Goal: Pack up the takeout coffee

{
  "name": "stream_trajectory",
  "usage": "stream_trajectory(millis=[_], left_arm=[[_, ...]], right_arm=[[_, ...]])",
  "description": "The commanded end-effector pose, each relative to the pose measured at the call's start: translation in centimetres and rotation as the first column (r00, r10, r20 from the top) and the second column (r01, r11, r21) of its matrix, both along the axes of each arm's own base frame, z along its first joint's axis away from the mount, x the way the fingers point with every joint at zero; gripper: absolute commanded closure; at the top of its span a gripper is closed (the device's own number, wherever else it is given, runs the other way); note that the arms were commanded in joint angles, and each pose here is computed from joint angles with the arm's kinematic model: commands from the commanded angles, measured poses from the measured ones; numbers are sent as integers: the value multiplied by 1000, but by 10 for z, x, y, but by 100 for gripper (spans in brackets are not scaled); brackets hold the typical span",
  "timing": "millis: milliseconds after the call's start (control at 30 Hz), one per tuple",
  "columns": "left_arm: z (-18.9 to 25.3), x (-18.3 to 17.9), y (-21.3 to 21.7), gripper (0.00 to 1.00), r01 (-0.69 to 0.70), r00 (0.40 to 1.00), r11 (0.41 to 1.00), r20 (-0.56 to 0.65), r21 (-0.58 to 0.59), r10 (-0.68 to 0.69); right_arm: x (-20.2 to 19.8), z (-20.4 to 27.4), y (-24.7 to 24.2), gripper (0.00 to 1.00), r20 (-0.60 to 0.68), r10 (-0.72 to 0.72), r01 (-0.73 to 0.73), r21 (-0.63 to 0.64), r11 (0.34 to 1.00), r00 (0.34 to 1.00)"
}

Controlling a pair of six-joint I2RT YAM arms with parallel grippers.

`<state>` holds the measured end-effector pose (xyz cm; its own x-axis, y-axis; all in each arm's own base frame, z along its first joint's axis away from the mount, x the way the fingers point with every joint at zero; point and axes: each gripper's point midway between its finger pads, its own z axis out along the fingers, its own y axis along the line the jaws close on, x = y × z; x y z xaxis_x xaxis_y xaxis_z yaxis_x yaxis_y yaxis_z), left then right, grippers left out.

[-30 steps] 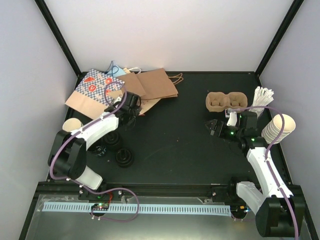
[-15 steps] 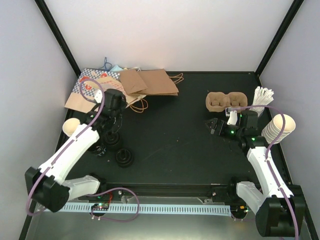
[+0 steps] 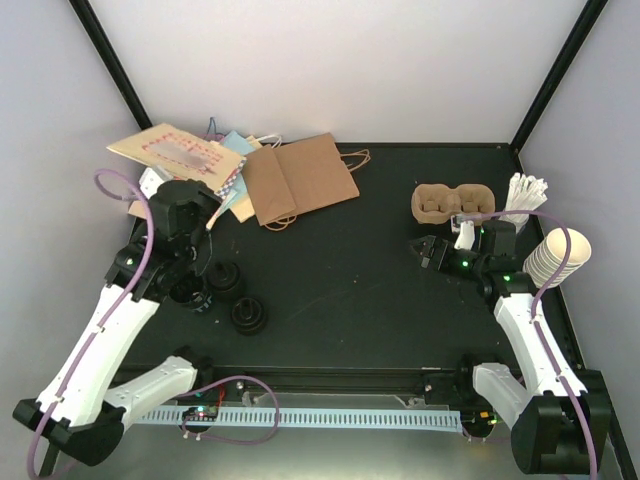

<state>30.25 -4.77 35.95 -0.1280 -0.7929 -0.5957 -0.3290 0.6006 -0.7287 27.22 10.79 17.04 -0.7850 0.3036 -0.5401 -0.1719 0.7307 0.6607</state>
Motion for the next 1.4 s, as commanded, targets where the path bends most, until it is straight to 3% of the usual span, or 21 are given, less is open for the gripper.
stream_trajectory(millis=[0,167,333,500,733,867,1133,1233,1367], left_arm=[[41,-12,12,98,-5,995,998,101,68,-2],[70,-11,-9,98,126,972,986,187,106,-144],[108,-10,-42,98,293,892,944,311,154,-327],[132,-12,-89,98,507,755,841,373,189,-539],[121,-22,-152,98,757,552,635,372,152,-746],[89,-24,-170,98,824,507,559,321,92,-800],[-26,-34,-196,98,901,433,422,146,-102,-890],[-58,-42,-192,98,901,426,418,52,-116,-903],[-90,-52,-176,98,879,457,463,-76,-112,-886]], right_arm=[[3,15,4,0,30,14,-14,30,999,999],[3,14,5,0,20,14,-15,38,999,1000],[4,17,7,0,24,18,-20,52,998,1000],[5,18,7,0,18,12,-13,61,998,1000],[5,13,-1,0,11,-23,23,15,1000,1000],[5,14,-3,0,9,-35,35,-1,999,999],[1,24,-20,0,35,-113,116,-85,990,993],[-1,27,-24,0,44,-129,133,-100,986,991],[-2,22,-23,0,25,-123,125,-98,987,992]])
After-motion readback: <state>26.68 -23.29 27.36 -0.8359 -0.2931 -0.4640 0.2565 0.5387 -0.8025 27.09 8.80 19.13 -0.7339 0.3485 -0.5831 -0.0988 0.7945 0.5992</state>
